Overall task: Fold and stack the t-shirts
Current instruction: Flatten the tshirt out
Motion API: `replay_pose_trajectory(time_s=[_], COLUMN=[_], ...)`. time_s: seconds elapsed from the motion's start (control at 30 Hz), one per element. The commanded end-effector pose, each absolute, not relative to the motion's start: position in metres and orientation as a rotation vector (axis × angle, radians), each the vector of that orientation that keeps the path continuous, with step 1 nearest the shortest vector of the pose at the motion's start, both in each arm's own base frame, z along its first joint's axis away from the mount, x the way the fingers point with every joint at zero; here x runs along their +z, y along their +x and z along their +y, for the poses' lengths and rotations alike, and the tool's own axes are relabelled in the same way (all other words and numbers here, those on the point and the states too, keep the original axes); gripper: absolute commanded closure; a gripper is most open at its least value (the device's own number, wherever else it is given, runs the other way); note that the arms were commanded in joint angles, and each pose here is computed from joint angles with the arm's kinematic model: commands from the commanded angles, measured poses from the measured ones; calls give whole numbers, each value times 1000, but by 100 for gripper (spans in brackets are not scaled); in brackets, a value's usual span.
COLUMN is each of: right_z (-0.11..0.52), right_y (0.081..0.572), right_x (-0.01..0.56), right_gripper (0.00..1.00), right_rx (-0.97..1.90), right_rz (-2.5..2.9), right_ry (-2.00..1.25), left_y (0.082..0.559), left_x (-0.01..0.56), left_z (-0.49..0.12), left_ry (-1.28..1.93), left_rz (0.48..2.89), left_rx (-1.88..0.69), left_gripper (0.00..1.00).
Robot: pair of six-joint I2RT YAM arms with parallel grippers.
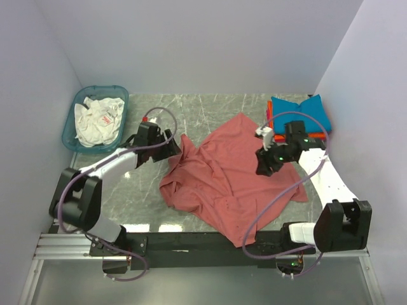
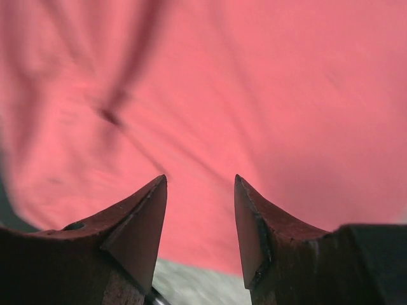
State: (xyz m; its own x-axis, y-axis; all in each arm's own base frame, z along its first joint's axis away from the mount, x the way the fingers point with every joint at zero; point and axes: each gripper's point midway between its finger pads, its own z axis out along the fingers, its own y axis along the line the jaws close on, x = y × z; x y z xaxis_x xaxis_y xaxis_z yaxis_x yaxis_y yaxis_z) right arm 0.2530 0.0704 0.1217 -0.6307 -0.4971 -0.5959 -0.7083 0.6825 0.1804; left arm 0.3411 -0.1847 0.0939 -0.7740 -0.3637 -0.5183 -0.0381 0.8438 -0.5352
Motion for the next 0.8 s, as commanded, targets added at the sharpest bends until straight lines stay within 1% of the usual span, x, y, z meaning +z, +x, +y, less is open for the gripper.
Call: replay_pose_trajectory(time_s=[0.0, 0.07, 0.13, 0.17, 0.2, 0.3, 0.43, 0.5, 0.53, 0.6, 0.7, 0.73, 0.77], right_z=[121, 138, 147, 148, 149, 147, 145, 144, 143, 142, 142, 142, 142], right_y=[264, 264, 262, 261, 260, 257, 256, 255, 255, 254, 253, 253, 252], right_x=[172, 187, 190, 183, 179, 167, 170, 171, 171, 171, 171, 172, 172], right_gripper=[46, 46, 46, 46, 46, 47, 47, 47, 47, 47, 47, 47, 47], right_rx=[694, 794, 875, 896, 907, 909, 873, 860, 854, 848, 841, 840, 839], right_rz=[2202, 2147, 2118, 2139, 2148, 2173, 2145, 2138, 2139, 2139, 2132, 2127, 2124], right_ry=[-927, -922, -926, -921, -920, -919, -915, -922, -923, -922, -924, -929, -928], left_y=[359, 372, 380, 391, 389, 395, 398, 396, 396, 399, 403, 405, 408], left_x=[103, 106, 108, 110, 105, 94, 76, 63, 58, 50, 47, 50, 54], left_z=[-187, -187, -190, -195, -196, -205, -217, -220, -215, -214, -212, -212, -212], left_ry=[-205, -198, -160, -144, -112, -48, 4, 21, 14, 21, 19, 17, 12], left_rz=[2409, 2426, 2438, 2445, 2484, 2550, 2610, 2642, 2647, 2660, 2657, 2645, 2631], left_rx=[-603, -545, -508, -492, -450, -376, -341, -328, -276, -218, -168, -161, -155], left_gripper=[29, 30, 32, 33, 33, 36, 42, 43, 45, 52, 68, 78, 83])
